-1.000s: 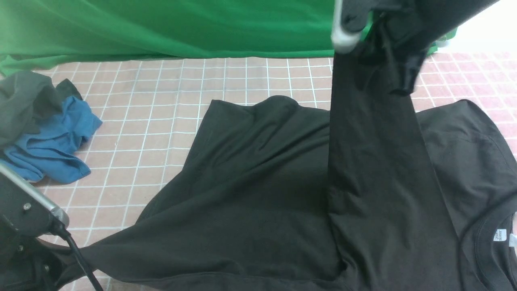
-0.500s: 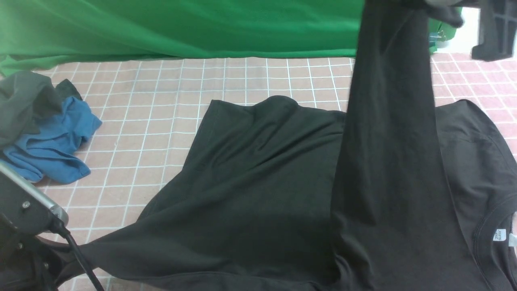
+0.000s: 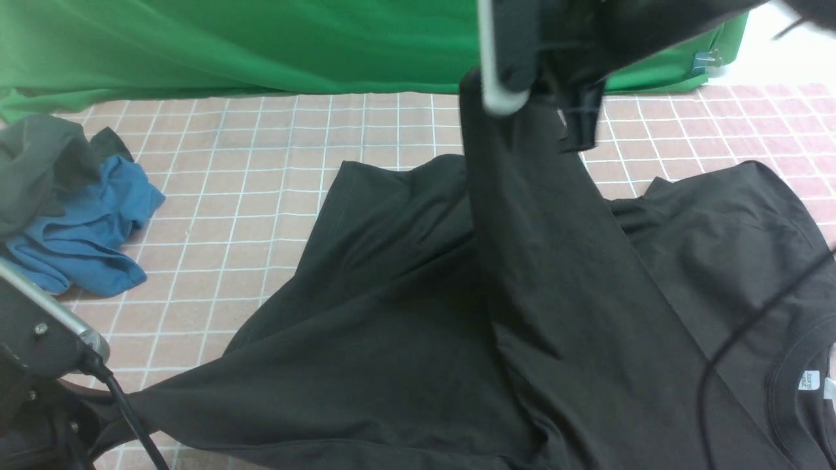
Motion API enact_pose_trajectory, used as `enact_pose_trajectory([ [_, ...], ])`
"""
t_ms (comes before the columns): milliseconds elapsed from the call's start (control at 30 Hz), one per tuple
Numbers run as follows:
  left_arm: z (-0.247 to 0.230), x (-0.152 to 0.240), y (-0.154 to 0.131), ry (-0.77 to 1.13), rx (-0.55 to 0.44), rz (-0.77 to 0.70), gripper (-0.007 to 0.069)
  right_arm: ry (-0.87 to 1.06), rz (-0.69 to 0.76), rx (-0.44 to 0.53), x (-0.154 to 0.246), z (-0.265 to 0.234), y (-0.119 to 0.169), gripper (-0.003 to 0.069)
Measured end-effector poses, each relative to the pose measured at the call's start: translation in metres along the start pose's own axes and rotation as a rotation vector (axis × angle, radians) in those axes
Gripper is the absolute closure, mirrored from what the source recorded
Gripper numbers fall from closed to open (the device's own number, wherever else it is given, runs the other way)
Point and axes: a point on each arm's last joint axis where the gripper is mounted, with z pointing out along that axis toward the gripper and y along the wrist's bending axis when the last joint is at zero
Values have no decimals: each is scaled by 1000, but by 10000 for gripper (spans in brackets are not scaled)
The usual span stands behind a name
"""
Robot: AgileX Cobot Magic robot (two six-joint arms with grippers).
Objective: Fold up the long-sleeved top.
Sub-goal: Use the right arm to drag and place the cuff at thecentered position on the left edge of the fabric
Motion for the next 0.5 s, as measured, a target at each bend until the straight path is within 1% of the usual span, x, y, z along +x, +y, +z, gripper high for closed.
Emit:
enact_pose_trajectory([
  [167, 0, 0, 0, 0, 0, 0, 604, 4, -12, 30, 6, 37, 3, 551],
  [300, 0, 0, 0, 0, 0, 0, 604, -2, 5, 83, 9, 57, 3, 551],
  [333, 0, 0, 0, 0, 0, 0, 604, -8, 29, 109, 10, 64, 2, 545],
  [367, 0, 0, 0, 0, 0, 0, 604, -14, 53, 137, 11, 68, 1, 527],
  [400, 0, 0, 0, 0, 0, 0, 604, -21, 79, 159, 11, 71, 0, 495],
  [433, 0, 0, 0, 0, 0, 0, 604, -23, 85, 162, 11, 72, 0, 477],
  [467, 0, 0, 0, 0, 0, 0, 604, -29, 112, 180, 11, 73, -2, 431],
  [500, 0, 0, 0, 0, 0, 0, 604, -39, 145, 205, 11, 74, -4, 313],
])
